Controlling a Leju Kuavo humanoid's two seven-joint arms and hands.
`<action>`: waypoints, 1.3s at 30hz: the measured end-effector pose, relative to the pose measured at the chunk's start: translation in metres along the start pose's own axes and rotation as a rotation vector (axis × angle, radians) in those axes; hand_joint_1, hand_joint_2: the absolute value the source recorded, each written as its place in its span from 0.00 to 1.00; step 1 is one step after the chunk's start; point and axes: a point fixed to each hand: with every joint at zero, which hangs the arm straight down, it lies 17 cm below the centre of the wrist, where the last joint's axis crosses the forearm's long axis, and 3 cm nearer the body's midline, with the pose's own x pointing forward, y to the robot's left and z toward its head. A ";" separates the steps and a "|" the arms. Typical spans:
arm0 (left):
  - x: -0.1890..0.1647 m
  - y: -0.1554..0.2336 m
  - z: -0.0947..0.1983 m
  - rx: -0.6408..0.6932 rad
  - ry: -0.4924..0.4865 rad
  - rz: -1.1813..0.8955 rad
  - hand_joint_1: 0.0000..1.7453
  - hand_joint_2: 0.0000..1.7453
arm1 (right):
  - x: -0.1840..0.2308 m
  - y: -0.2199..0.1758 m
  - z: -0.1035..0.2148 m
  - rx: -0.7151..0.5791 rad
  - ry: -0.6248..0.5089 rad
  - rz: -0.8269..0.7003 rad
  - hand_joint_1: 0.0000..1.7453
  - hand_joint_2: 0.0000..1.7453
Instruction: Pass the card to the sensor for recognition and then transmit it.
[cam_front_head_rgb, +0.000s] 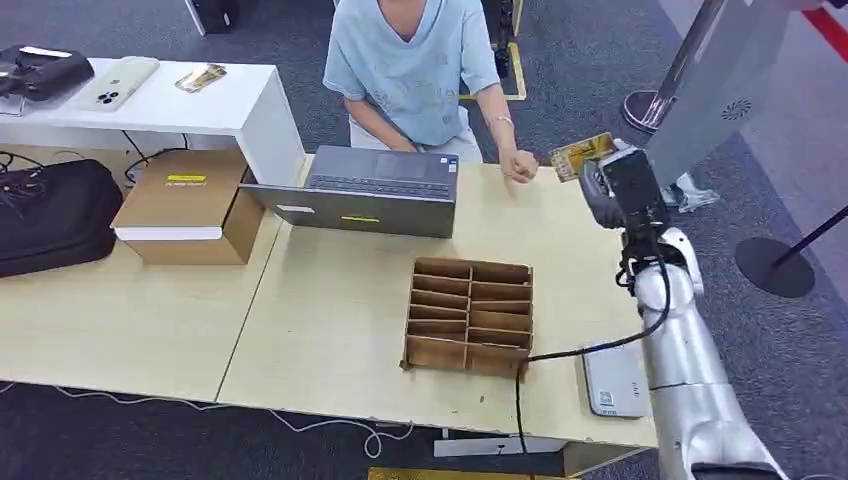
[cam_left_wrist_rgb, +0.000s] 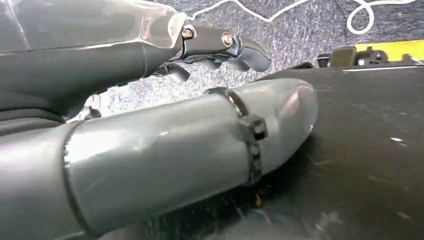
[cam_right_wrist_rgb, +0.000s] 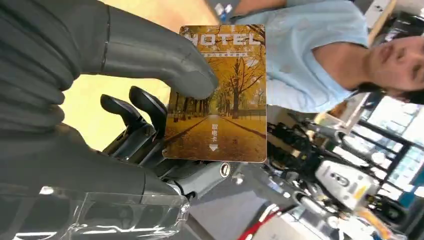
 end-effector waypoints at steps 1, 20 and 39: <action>-0.001 0.000 0.000 0.002 0.003 0.005 0.00 0.00 | -0.013 -0.008 0.007 0.018 0.024 -0.015 1.00 1.00; -0.022 -0.001 0.000 0.007 0.037 0.033 0.00 0.00 | -0.132 -0.130 0.177 0.302 0.351 0.083 1.00 1.00; -0.025 0.000 0.000 0.008 0.040 0.044 0.00 0.00 | -0.139 -0.053 0.236 0.651 0.348 0.195 1.00 1.00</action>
